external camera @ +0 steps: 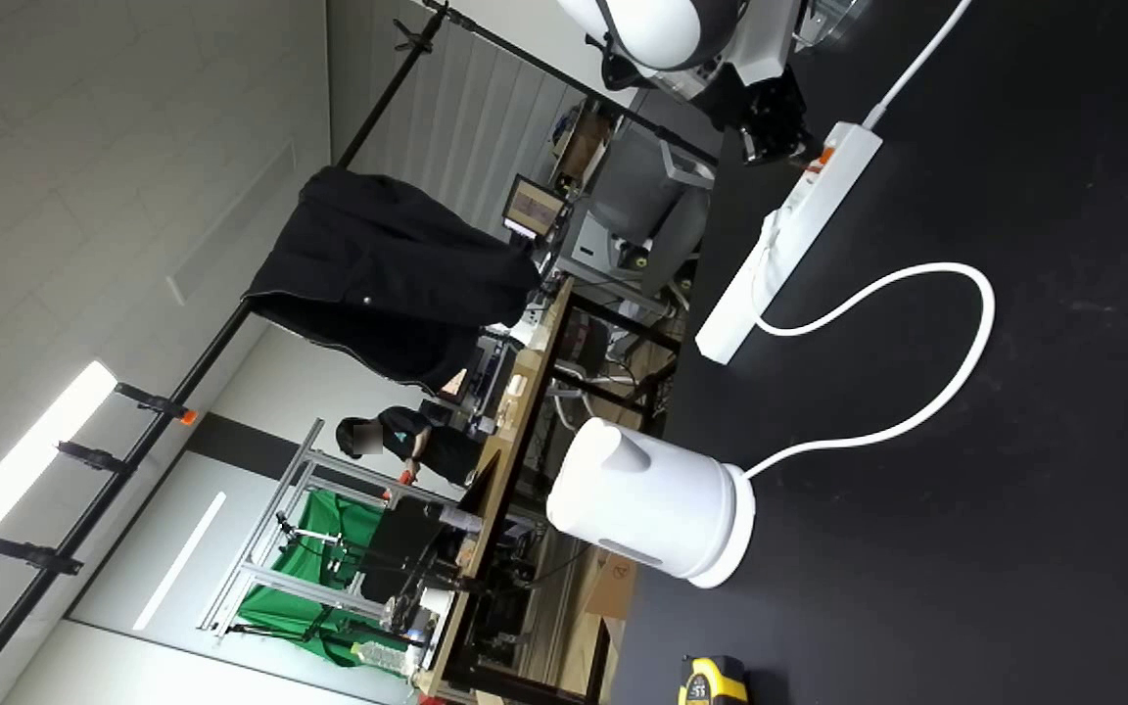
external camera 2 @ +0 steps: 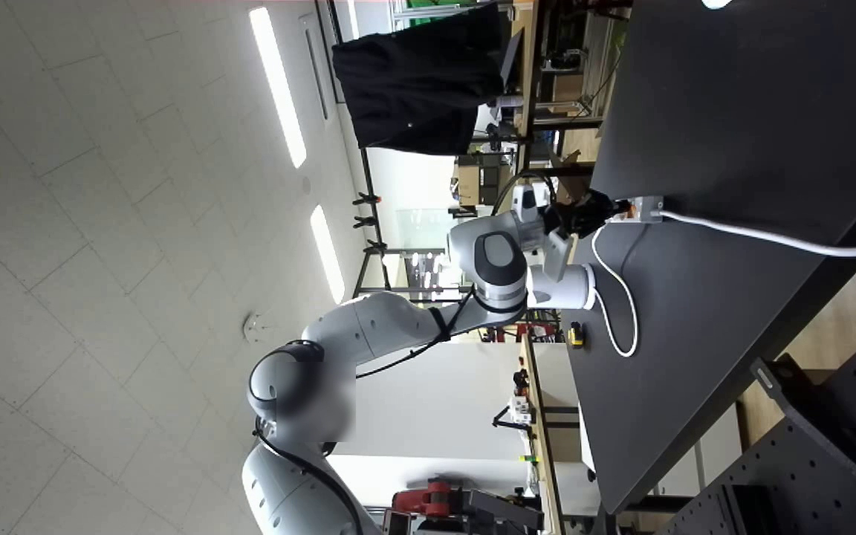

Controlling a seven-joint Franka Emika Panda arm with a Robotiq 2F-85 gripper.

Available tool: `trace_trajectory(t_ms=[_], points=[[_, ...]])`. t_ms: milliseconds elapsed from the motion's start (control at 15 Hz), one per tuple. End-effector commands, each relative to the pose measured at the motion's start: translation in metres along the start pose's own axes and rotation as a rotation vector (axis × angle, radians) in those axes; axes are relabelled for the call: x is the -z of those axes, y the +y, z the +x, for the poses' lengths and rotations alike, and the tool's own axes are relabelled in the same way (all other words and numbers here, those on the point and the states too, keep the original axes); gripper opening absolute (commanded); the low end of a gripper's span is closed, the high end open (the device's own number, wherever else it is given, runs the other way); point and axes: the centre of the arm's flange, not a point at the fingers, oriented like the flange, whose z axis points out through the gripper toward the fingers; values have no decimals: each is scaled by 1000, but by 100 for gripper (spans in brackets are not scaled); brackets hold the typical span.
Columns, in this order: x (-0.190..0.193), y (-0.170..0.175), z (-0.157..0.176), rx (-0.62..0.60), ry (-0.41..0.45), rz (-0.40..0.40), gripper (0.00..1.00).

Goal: Press the first button from the right of the adaptor.

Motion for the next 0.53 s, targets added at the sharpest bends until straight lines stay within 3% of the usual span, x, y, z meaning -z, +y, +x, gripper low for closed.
trace_trajectory(t_ms=[0,467], points=[[-9,0,9,-13,7,9,0],[-15,1,8,-17,1,6,0]])
